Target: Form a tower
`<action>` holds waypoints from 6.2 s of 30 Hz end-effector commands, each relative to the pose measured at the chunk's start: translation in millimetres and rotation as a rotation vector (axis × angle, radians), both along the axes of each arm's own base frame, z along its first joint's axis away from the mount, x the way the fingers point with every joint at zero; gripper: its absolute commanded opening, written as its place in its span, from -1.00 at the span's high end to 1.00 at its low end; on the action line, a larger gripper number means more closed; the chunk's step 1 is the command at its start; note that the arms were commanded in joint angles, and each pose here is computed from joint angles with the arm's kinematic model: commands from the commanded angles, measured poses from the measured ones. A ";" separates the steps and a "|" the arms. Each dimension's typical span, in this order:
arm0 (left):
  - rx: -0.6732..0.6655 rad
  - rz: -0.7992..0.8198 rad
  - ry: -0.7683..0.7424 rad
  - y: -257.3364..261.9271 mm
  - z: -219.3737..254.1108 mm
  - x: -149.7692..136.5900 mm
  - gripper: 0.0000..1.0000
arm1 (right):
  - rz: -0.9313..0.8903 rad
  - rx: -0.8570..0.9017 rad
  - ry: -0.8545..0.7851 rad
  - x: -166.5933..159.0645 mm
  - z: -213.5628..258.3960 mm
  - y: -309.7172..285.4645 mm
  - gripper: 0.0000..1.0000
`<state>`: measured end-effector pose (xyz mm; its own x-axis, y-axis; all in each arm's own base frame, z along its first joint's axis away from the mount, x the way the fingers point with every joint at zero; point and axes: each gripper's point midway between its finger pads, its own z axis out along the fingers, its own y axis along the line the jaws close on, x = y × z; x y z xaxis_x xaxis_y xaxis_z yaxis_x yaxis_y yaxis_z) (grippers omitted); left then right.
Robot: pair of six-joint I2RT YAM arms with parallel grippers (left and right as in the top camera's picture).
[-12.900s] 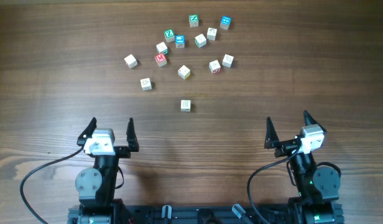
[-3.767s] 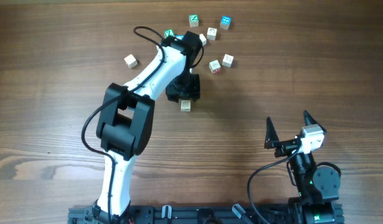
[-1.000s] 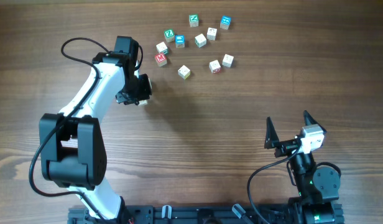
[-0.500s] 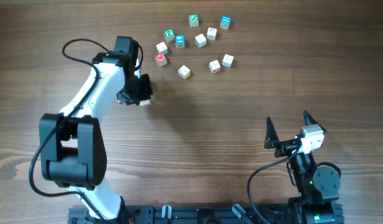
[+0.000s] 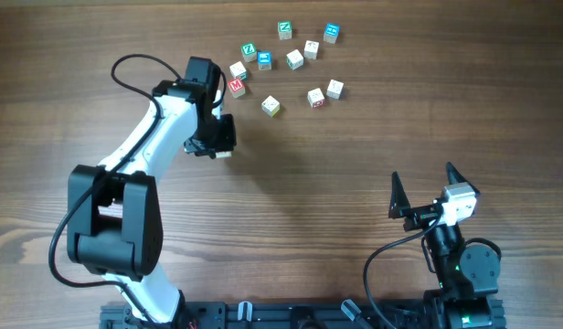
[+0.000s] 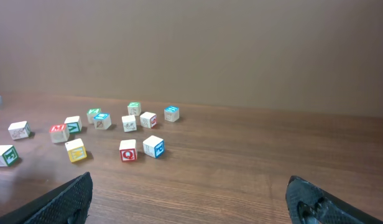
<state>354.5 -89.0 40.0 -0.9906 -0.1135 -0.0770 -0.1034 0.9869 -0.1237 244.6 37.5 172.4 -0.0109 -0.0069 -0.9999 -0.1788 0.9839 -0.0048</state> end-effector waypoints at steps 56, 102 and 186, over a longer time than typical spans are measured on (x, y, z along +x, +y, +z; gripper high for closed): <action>0.071 -0.013 -0.011 10.8 -9.7 -0.5 0.28 | 0.013 -0.013 -0.011 -0.6 1.8 1.9 -0.99; 0.107 -0.022 -0.045 16.8 -29.7 5.3 0.14 | 0.012 -0.013 -0.011 -0.6 1.8 1.8 -0.99; 0.197 -0.012 -0.050 33.6 -22.3 0.8 -0.86 | 0.012 -0.013 -0.009 -0.4 1.3 1.8 -1.00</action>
<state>356.8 -63.9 15.6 -0.9871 -0.0892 -0.1331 -0.0918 0.9957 0.0135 244.6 37.5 172.4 -0.0109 -0.0069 -0.9999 -0.1788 0.9839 -0.0048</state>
